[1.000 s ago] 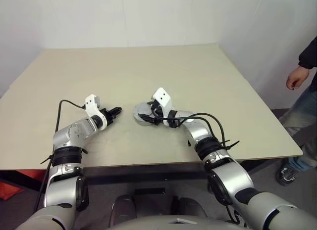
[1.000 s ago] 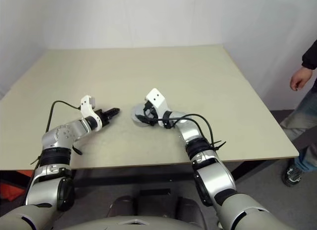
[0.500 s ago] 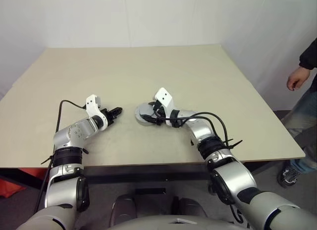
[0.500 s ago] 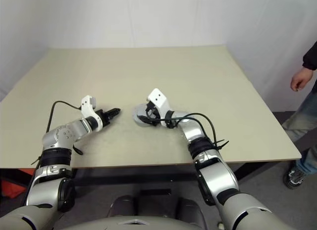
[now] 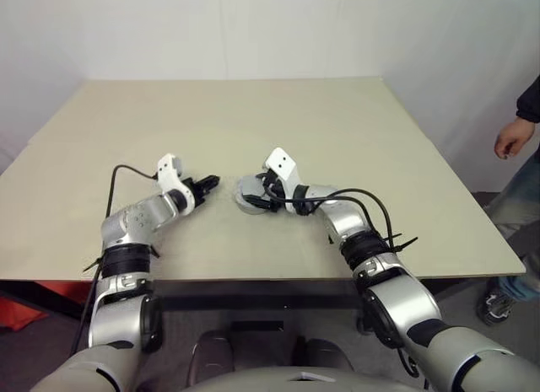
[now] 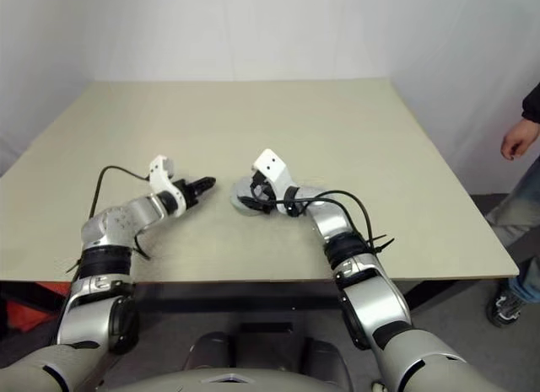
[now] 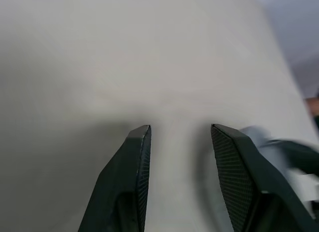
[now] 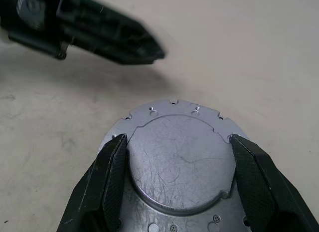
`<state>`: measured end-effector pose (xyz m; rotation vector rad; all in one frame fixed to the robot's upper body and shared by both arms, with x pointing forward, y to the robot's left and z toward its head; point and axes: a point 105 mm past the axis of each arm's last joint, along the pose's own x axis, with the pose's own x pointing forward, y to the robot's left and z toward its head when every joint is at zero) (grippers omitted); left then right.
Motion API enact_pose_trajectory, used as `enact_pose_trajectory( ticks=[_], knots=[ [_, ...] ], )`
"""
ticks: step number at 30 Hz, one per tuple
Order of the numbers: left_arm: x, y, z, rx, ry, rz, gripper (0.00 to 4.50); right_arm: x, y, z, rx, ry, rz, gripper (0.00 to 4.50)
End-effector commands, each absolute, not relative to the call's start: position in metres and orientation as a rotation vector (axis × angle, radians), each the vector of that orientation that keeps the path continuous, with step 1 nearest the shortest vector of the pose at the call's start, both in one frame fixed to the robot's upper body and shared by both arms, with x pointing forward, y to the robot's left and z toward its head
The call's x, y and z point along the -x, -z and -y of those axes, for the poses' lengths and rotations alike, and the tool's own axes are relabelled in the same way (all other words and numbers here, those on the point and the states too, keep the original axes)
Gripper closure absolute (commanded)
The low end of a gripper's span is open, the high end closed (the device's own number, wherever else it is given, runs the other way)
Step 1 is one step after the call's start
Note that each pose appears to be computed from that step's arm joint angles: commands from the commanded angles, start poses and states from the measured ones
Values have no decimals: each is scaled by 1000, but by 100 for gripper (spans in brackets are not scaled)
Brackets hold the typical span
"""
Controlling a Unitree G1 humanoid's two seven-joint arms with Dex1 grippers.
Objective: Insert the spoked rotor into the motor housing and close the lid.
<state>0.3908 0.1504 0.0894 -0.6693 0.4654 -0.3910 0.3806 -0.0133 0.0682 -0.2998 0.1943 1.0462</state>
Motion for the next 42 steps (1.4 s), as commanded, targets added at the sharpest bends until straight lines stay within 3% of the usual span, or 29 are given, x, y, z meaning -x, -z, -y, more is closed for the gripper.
enact_pose_trajectory(
  ticks=[1,5,12,15,19,20,31,41,42],
  knots=[
    [-396,-119,-147,675,426,-384,248,-373,-30,27,376,-1028,-367,132],
    [-396,-127,-136,715,458,-389,248,-373,-26,29,387,-1015,-382,132],
    [-379,-105,-99,807,608,-568,248,-375,-27,28,400,-1011,-371,132],
    [-376,-105,-93,853,635,-578,309,-375,-27,28,403,-1008,-367,132],
    [-373,-102,-87,837,658,-594,437,-376,-28,28,406,-1005,-364,132],
    [-372,-101,-85,832,667,-603,447,-376,-28,28,405,-1004,-362,132],
    [-377,-48,-100,831,418,-798,447,-380,-32,29,394,-977,-349,132],
    [-372,-51,-106,871,422,-812,447,-381,-36,28,322,-973,-358,132],
    [-371,-51,-106,875,425,-811,450,-381,-36,27,324,-973,-356,61]
  ],
)
